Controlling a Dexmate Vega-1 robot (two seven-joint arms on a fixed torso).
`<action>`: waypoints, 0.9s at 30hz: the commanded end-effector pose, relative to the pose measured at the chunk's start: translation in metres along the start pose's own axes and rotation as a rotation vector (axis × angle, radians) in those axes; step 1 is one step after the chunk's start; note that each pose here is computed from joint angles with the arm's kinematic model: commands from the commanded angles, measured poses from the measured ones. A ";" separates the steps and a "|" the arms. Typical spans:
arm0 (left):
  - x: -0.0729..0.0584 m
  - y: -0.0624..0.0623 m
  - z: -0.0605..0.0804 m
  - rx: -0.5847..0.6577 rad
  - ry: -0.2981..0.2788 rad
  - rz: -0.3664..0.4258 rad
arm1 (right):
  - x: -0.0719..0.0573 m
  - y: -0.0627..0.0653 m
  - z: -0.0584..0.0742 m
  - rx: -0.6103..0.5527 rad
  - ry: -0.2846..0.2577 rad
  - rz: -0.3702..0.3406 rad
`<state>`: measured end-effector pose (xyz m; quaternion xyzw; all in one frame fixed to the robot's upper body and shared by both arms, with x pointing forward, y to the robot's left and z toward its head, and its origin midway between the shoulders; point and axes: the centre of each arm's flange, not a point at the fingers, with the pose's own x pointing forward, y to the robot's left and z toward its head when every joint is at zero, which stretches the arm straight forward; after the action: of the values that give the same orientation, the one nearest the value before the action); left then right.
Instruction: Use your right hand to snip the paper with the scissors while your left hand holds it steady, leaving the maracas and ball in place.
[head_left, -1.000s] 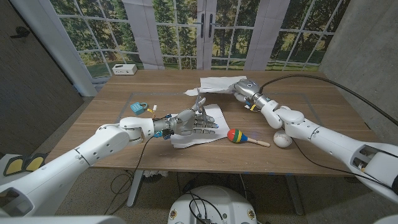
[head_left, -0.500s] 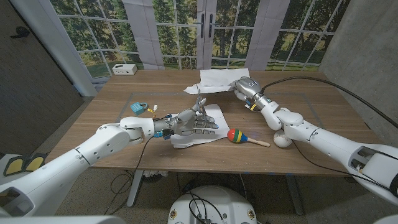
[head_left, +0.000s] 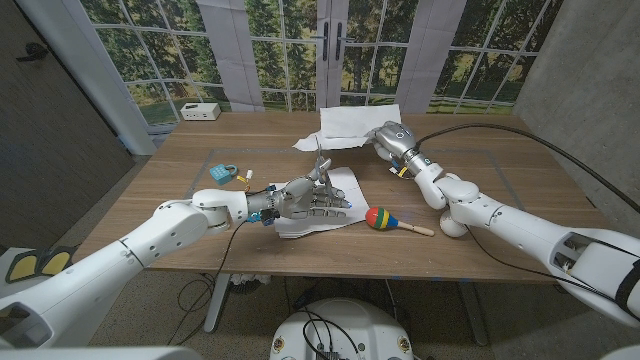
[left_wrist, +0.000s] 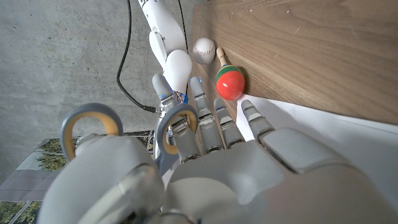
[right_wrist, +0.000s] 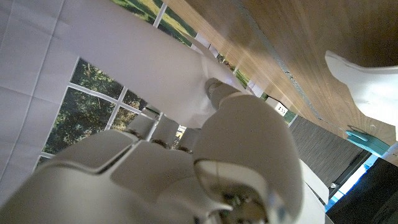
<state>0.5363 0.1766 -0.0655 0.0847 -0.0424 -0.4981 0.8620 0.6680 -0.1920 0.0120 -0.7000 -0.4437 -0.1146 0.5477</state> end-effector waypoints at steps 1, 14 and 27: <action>-0.001 0.000 -0.001 -0.002 -0.005 -0.003 | 0.008 0.001 0.000 -0.019 0.014 -0.010; 0.000 -0.002 -0.001 0.002 0.001 -0.008 | 0.010 -0.001 -0.002 -0.014 0.019 -0.023; 0.000 -0.004 0.001 0.028 0.006 -0.012 | 0.014 0.001 -0.002 -0.003 0.033 -0.029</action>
<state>0.5341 0.1760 -0.0659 0.0911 -0.0444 -0.5014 0.8592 0.6746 -0.1886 0.0196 -0.6958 -0.4451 -0.1316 0.5481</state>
